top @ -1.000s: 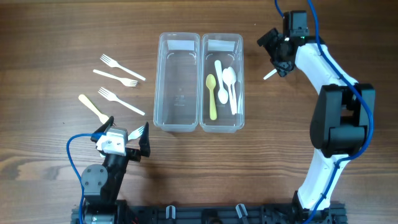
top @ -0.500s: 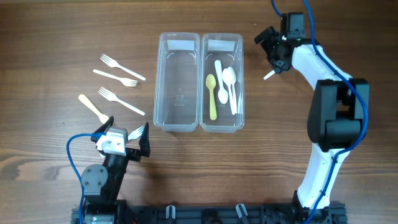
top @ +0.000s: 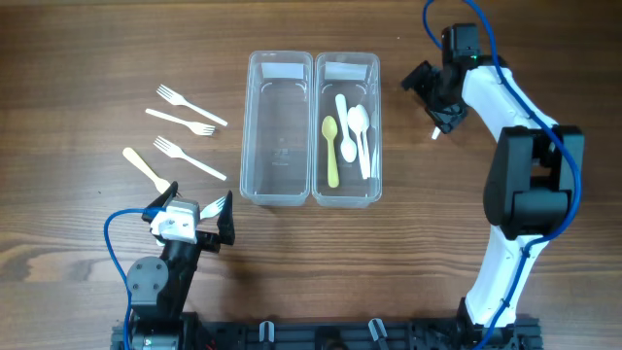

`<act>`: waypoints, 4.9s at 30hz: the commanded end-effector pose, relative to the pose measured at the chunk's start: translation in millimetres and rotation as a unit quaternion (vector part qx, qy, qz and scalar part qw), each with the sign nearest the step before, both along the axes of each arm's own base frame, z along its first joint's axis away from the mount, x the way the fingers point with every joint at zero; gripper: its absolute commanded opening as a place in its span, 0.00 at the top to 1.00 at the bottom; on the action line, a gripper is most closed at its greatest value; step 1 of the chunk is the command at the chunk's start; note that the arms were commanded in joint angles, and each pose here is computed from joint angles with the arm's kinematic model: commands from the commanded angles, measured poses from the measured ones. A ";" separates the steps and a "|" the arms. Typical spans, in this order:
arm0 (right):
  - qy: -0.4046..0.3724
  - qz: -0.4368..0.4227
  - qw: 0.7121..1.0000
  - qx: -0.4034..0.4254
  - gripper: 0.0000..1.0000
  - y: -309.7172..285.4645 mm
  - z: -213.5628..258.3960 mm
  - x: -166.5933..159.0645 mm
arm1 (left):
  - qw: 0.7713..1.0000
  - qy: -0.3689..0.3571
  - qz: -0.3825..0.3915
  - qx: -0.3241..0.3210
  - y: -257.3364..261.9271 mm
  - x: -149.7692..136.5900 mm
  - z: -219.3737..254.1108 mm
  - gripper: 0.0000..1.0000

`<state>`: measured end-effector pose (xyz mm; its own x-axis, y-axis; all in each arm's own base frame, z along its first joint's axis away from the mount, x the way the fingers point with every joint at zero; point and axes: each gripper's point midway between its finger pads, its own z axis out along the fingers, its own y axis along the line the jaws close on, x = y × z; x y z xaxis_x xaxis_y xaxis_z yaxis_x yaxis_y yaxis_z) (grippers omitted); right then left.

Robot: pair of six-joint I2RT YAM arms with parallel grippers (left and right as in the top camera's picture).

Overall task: Pack container
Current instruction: 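Reach the right gripper to the last white spoon and grasp it, then carry the white spoon over the right container and drop it in, then withdraw the right gripper to the right side, then reach the left gripper to the forks and grasp the blue fork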

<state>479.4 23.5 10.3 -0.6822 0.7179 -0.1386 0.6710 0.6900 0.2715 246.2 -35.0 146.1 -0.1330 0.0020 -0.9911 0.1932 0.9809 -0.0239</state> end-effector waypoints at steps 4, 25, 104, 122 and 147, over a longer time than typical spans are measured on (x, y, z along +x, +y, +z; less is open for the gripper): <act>0.006 0.068 0.998 -0.008 0.00 -13.6 -19.5 -7.4 | 1.000 0.001 -0.002 0.007 -0.8 -0.1 -3.1 0.00; -0.071 0.270 0.928 -0.248 0.00 -66.7 99.0 -3.3 | 1.000 0.001 -0.002 0.007 -0.8 -0.1 -3.2 0.00; -0.274 0.153 0.884 -0.348 0.00 -111.0 264.7 43.8 | 1.000 0.001 -0.002 0.007 -0.8 -0.1 -3.1 0.00; -0.251 0.100 0.892 -0.363 0.00 -173.3 263.8 28.9 | 0.996 -0.076 0.010 -0.039 2.3 -2.3 62.3 0.00; -0.251 0.100 0.892 -0.363 0.00 -173.3 263.8 28.9 | 0.902 0.404 0.122 0.095 50.2 15.7 113.0 0.20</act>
